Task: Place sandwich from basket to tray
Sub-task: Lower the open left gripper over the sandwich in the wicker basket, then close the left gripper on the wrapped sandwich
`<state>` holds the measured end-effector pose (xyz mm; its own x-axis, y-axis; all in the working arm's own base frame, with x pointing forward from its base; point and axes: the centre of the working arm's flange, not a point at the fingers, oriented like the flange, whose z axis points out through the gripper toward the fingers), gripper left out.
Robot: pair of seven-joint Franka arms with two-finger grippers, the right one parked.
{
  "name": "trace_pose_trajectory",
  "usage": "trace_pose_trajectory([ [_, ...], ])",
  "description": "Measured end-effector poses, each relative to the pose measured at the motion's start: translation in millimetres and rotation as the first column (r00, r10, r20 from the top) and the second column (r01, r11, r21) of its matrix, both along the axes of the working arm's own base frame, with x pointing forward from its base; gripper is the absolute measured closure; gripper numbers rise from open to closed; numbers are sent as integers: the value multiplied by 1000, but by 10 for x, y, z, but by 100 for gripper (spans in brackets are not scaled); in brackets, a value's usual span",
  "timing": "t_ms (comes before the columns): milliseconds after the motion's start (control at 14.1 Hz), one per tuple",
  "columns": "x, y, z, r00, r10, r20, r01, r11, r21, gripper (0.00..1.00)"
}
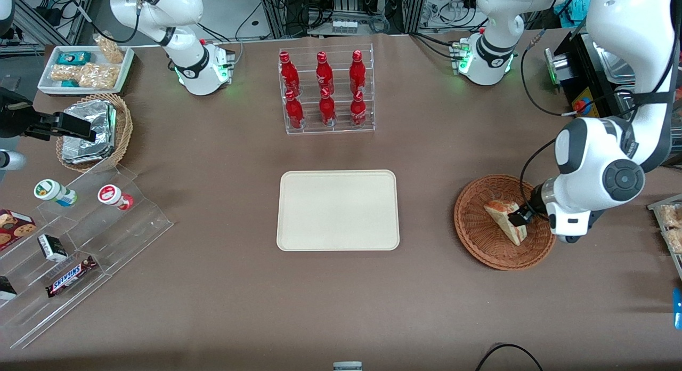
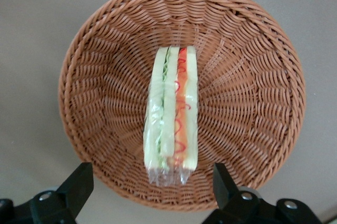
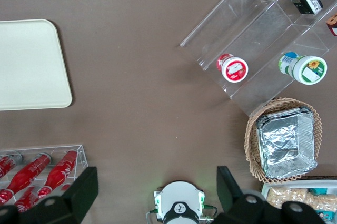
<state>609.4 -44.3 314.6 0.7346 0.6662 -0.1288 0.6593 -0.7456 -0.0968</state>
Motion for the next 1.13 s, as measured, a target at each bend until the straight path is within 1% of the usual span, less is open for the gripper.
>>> trace_pose_trajectory([
  [141, -14, -8, -121, 1000, -3, 15, 3, 1000, -2, 0],
  [212, -42, -10, -188, 1000, -4, 16, 4, 1000, -3, 0],
  [424, -132, 19, -380, 1000, 0, -6, 0, 1000, -4, 0],
  [566, -148, 31, -491, 1000, 3, -7, -3, 1000, -8, 0],
  [707, -167, 34, -618, 1000, 5, 4, -5, 1000, -13, 0],
  [848, -223, 39, -762, 1000, 8, 23, -8, 1000, -19, 0],
  [990, -251, 60, -826, 999, 15, 32, -14, 1000, -21, 5],
  [1061, -237, 75, -809, 999, 18, 38, -17, 1000, -22, 14],
  [1131, -221, 86, -784, 999, 20, 38, -19, 1000, -21, 27],
])
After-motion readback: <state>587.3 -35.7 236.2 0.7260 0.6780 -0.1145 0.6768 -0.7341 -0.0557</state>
